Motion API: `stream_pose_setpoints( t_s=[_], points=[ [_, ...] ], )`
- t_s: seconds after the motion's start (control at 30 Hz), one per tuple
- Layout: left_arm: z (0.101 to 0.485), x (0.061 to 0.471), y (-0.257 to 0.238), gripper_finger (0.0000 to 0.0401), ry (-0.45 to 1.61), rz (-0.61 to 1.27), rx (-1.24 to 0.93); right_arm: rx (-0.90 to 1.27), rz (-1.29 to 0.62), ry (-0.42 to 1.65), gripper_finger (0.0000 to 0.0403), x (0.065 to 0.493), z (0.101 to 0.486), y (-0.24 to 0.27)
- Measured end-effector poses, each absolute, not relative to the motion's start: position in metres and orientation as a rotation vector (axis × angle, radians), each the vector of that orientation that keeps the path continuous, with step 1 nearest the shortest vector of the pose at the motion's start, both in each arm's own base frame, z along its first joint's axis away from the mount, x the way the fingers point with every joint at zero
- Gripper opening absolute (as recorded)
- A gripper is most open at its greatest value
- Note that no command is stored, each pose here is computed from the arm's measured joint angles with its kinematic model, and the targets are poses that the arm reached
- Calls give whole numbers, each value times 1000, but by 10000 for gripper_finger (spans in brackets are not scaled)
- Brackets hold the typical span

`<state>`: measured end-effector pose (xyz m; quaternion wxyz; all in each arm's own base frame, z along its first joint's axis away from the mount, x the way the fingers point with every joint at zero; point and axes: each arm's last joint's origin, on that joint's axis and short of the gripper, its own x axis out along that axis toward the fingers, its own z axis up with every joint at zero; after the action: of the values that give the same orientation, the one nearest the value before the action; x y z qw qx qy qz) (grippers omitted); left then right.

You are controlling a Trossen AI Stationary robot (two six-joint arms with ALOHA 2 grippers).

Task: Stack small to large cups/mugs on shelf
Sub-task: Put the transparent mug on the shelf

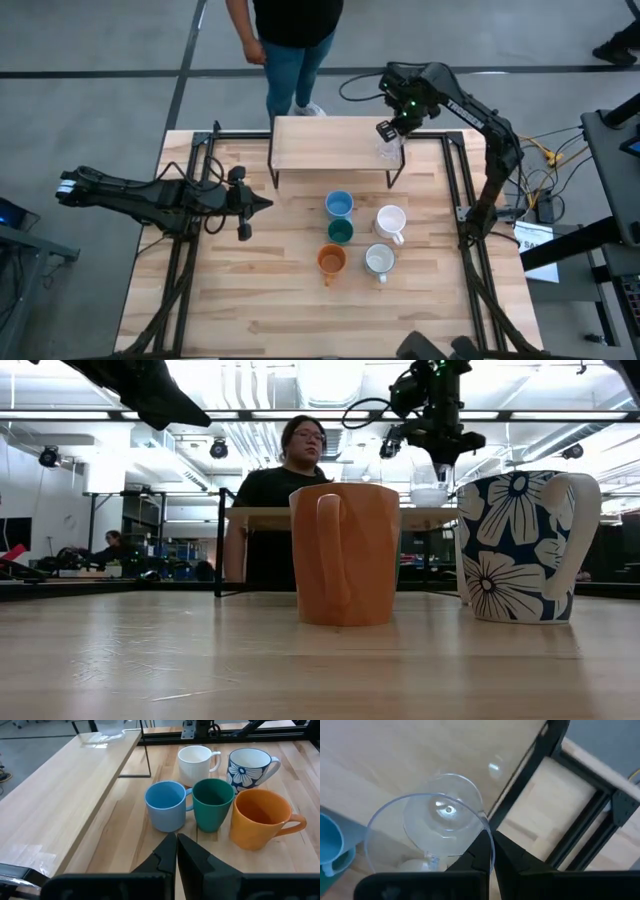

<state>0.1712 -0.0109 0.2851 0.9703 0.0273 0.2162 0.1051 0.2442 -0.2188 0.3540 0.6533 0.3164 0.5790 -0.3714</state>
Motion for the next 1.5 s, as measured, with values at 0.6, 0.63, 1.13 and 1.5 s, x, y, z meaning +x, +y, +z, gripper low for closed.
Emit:
stream_pose_setpoints(
  t_s=[0.6,0.63,1.13,1.5],
  points=[
    [285,171,-11,0,437,212,55,679,-838,1259,8,263,357,-258],
    [285,171,-11,0,437,213,55,680,-838,1263,8,262,356,-258],
    [285,171,-11,0,438,215,56,685,-847,1268,8,251,355,-267],
    [285,171,-11,0,437,216,56,699,-872,1264,8,240,355,-278]
  ],
)
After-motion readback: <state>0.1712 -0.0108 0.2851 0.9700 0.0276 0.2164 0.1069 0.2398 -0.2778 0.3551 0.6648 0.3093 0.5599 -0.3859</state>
